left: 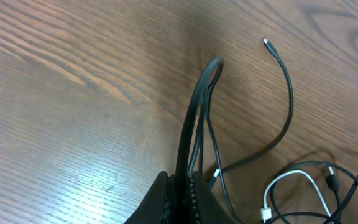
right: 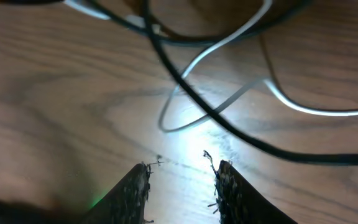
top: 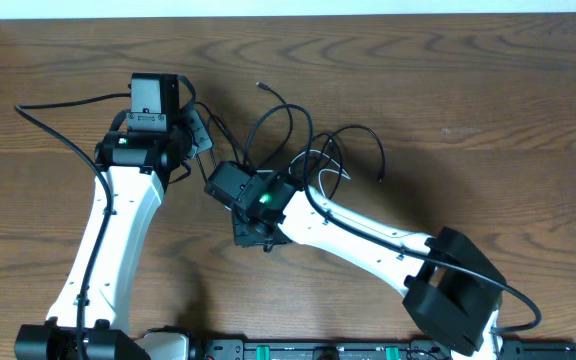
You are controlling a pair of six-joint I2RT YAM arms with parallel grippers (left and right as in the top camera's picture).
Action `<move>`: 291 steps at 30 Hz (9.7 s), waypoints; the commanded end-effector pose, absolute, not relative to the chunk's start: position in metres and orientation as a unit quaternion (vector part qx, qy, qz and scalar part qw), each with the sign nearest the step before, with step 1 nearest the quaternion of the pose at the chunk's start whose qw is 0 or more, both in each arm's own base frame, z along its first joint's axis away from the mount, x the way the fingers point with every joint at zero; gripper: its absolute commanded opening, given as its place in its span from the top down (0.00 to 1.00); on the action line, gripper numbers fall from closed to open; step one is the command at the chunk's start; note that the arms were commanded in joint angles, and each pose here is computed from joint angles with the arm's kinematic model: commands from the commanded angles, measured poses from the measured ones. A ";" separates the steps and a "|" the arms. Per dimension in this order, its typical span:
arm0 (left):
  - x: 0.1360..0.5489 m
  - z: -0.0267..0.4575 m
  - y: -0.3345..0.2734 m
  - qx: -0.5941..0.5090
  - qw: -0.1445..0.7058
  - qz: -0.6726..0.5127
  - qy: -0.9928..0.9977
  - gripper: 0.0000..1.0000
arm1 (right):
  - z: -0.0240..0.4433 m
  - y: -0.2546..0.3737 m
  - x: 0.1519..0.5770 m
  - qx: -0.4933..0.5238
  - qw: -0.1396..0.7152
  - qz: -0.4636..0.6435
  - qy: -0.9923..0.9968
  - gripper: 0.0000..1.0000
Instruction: Untangle cables
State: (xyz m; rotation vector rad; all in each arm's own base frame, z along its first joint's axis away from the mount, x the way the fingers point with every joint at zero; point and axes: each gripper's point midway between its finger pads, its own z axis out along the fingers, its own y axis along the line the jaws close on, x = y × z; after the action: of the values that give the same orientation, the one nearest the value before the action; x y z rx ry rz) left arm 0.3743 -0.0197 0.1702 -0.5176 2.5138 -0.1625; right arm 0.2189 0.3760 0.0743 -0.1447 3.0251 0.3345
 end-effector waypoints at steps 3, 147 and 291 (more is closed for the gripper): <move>0.375 0.171 -0.016 -0.201 0.281 -0.056 0.937 0.93 | 0.062 0.372 0.226 -0.030 0.066 0.086 0.994 0.64; 0.381 0.157 -0.003 -0.212 0.277 -0.016 0.937 0.93 | 0.234 -0.324 0.503 0.341 0.373 -0.063 0.860 0.01; 0.351 0.189 0.131 -0.356 0.315 0.054 0.879 0.93 | 0.383 -0.076 0.453 0.122 0.417 0.157 0.887 0.99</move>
State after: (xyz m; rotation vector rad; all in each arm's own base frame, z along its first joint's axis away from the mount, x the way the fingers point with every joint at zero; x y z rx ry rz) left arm 0.3291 0.1663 0.1823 -1.1822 2.2137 0.3239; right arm 0.4382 -0.1278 0.4007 0.5166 2.1371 0.2248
